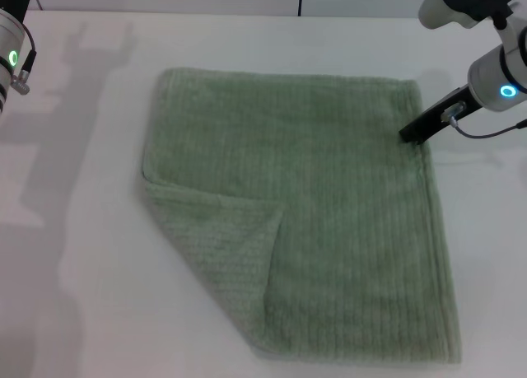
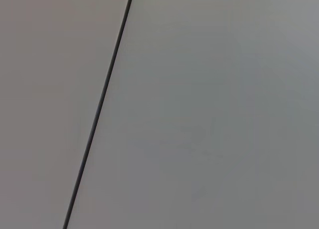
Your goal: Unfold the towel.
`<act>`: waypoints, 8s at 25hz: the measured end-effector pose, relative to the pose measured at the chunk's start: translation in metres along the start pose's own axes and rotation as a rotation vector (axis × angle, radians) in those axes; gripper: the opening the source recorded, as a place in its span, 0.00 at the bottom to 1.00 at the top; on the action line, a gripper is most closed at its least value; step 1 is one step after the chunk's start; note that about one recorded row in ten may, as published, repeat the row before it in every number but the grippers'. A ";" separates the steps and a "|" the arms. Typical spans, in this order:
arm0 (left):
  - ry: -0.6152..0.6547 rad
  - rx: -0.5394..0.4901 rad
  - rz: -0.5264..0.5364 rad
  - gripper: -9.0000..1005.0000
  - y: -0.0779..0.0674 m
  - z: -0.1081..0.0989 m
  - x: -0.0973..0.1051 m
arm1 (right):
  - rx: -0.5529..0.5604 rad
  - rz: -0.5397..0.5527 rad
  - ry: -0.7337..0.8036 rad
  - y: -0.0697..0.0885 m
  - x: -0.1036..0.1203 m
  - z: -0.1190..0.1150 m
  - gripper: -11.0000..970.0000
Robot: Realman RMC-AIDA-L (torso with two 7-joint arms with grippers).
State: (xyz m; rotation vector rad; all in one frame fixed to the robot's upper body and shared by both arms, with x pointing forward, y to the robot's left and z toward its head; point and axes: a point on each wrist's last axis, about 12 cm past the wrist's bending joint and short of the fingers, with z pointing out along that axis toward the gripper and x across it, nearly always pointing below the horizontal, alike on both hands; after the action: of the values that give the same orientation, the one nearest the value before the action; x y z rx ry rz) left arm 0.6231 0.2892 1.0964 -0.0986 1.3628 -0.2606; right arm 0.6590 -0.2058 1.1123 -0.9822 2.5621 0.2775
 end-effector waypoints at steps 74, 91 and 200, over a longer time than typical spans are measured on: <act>1.249 0.980 0.258 0.83 -0.145 0.020 -0.049 | 0.005 -0.048 0.017 0.005 -0.004 0.006 0.01; 1.333 1.026 0.353 0.83 -0.162 0.006 -0.024 | 0.012 -0.058 0.010 0.005 -0.009 0.004 0.01; 1.571 1.137 0.556 0.07 -0.138 -0.011 -0.050 | 0.036 -0.079 0.007 0.003 -0.009 0.006 0.01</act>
State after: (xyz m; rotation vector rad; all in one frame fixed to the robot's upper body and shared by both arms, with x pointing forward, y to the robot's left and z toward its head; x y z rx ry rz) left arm 0.5853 0.1692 1.1720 1.7323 2.4246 -0.6545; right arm 0.6645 -0.1965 1.1105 -1.0697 2.5180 0.2055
